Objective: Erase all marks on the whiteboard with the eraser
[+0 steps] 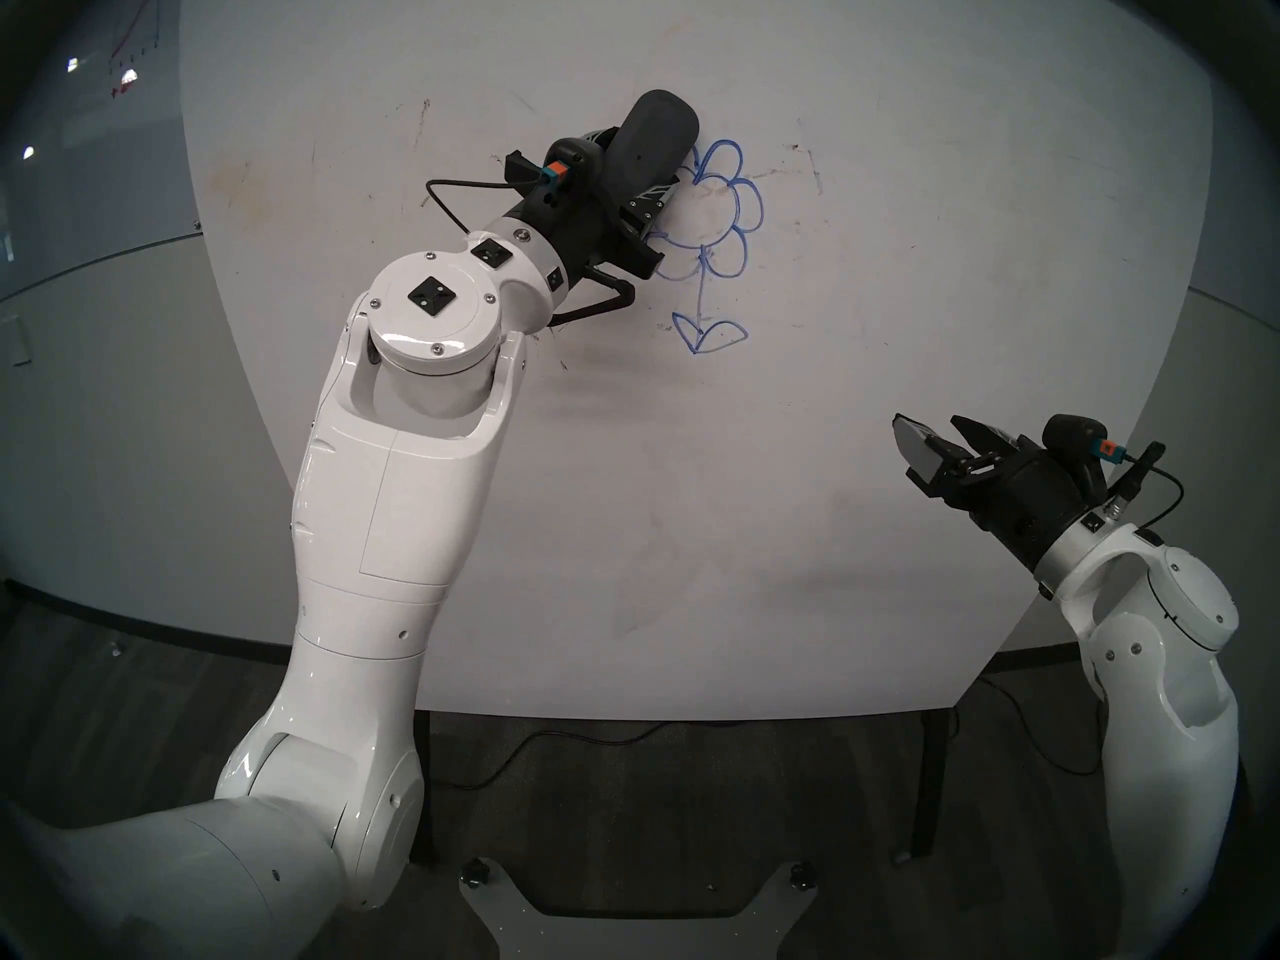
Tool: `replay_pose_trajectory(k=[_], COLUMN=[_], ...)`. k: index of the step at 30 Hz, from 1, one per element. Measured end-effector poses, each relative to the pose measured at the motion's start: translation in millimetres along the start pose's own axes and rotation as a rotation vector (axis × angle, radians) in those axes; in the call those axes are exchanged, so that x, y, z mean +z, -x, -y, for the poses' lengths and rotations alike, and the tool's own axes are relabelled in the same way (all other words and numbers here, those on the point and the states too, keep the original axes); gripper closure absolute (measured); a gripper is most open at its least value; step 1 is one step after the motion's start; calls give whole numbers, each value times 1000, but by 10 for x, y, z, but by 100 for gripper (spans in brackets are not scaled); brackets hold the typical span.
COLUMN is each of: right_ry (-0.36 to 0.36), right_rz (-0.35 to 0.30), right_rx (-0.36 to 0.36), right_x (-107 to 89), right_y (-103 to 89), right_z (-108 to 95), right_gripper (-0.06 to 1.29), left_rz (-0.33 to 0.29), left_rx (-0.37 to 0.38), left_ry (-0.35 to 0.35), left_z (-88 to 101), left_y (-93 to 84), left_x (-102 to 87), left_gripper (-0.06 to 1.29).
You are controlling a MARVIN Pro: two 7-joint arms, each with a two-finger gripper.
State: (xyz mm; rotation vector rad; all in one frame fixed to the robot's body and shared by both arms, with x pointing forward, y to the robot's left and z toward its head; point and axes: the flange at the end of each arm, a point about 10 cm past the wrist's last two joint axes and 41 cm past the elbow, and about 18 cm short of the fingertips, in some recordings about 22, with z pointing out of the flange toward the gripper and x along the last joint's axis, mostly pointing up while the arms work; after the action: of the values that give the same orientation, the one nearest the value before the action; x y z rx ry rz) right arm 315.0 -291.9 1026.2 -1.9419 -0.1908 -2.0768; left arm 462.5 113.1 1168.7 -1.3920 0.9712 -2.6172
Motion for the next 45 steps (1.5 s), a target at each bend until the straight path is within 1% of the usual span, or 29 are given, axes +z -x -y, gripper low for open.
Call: replay_pose_trajectory(k=[17, 26, 29, 31, 34, 37, 40, 42, 45], right_ry=[0, 0, 0, 0, 0, 0, 0, 0, 0], right_rz=[0, 0, 0, 0, 0, 0, 0, 0, 0], right_rx=[0, 0, 0, 0, 0, 0, 0, 0, 0], right_x=[0, 0, 0, 0, 0, 0, 0, 0, 0], right_y=[0, 0, 0, 0, 0, 0, 0, 0, 0], right_z=[0, 1, 1, 1, 1, 1, 0, 0, 0], right_gripper=[0, 0, 0, 0, 0, 0, 0, 0, 0], left_rz=[46, 52, 40, 29, 25, 39, 59, 69, 81], left_rx=[79, 118, 132, 139, 146, 147, 144, 145, 153], left_ry=[105, 125, 142, 164, 180, 203, 243, 260, 269], left_z=[193, 153, 66, -30, -121, -241, -432, -524, -592], left_y=[-7, -49, -88, -116, -123, -65, 25, 69, 120], left_x=[164, 165, 159, 161, 158, 164, 165, 161, 152], left_gripper=[57, 57, 57, 57, 57, 57, 57, 57, 57])
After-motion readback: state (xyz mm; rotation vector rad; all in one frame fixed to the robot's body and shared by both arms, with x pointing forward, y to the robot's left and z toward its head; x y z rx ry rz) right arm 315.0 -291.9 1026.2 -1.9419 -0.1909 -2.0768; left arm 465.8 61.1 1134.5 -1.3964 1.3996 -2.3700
